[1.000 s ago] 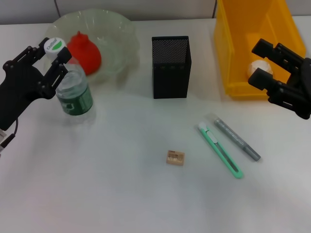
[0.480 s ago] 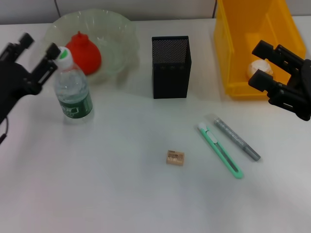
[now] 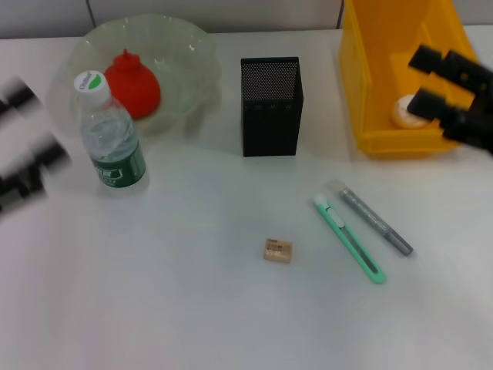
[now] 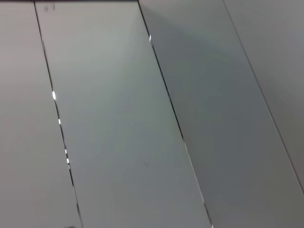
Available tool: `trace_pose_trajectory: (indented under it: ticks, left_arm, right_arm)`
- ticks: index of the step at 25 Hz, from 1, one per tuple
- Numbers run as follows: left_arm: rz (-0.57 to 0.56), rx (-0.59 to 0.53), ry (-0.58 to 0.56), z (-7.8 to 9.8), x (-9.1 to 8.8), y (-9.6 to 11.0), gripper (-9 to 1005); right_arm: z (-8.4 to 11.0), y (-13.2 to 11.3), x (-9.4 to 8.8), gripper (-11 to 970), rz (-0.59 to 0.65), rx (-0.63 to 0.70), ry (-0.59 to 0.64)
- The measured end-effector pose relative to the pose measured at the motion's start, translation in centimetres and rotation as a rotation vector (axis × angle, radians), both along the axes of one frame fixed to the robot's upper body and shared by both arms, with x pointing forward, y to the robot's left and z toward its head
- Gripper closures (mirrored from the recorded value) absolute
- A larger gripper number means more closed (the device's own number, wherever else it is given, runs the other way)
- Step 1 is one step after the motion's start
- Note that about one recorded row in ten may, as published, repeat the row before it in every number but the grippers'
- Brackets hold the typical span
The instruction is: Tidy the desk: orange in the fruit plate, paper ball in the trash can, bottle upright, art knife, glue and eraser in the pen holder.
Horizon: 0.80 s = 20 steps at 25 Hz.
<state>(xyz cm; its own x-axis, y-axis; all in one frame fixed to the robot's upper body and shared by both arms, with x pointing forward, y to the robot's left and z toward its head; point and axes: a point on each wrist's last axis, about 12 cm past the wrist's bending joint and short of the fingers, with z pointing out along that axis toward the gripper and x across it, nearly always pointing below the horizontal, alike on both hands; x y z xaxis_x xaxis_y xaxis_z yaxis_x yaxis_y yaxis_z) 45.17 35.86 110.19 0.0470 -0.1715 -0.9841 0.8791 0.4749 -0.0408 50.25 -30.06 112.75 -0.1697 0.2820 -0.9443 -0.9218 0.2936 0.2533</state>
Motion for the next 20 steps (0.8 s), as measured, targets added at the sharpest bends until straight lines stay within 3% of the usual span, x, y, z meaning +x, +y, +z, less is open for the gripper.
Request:
trace_pose_trajectory:
  ticks: [1, 2, 4, 6, 7, 8, 10, 11, 12, 14, 16, 20]
  left_arm:
    - [-0.048, 0.035, 0.030, 0.0, 0.0, 0.0, 212]
    - [-0.112, 0.082, 0.076, -0.3, 0.1, -0.4, 212]
    - [-0.145, 0.112, 0.102, -0.5, 0.2, -0.5, 212]
    - [-0.236, 0.201, 0.175, -1.5, 0.8, -1.9, 212]
    - [-0.252, 0.221, 0.194, -1.7, 1.0, -2.2, 212]
    - [-0.289, 0.264, 0.235, -2.1, 1.6, -2.9, 212]
    - [-0.310, 0.294, 0.266, -2.3, 2.0, -3.4, 212]
    - [-0.334, 0.320, 0.286, -2.5, 2.6, -4.2, 212]
    - [-0.334, 0.320, 0.286, -2.5, 2.6, -4.2, 212]
    - [-0.337, 0.332, 0.294, -2.6, 2.9, -4.6, 212]
    - [-0.333, 0.336, 0.298, -2.8, 3.2, -4.9, 212]
    - [-0.325, 0.344, 0.304, -2.9, 3.6, -5.3, 212]
  right_arm:
    - [2.0, -0.7, 0.8, 137, 0.022, -0.053, 0.045]
    - [2.0, -0.7, 0.8, 140, 0.022, -0.053, 0.045]
    - [4.7, -0.9, 1.6, 144, 0.053, -0.154, 0.103]
    - [9.0, 0.4, 2.5, 149, 0.094, -0.401, 0.227]
    - [10.1, 1.0, 2.7, 151, 0.100, -0.493, 0.274]
    - [10.1, 1.0, 2.7, 154, 0.100, -0.493, 0.274]
    - [12.3, 2.7, 3.1, 158, 0.094, -0.695, 0.372]
    - [13.5, 4.3, 3.5, 161, 0.072, -0.867, 0.472]
    - [13.5, 4.3, 3.5, 163, 0.072, -0.867, 0.472]
    - [13.8, 6.1, 4.3, 168, 0.034, -1.025, 0.554]
    - [12.6, 8.7, 5.7, 173, -0.027, -1.216, 0.618]
    - [11.1, 10.6, 7.0, 182, -0.067, -1.295, 0.645]
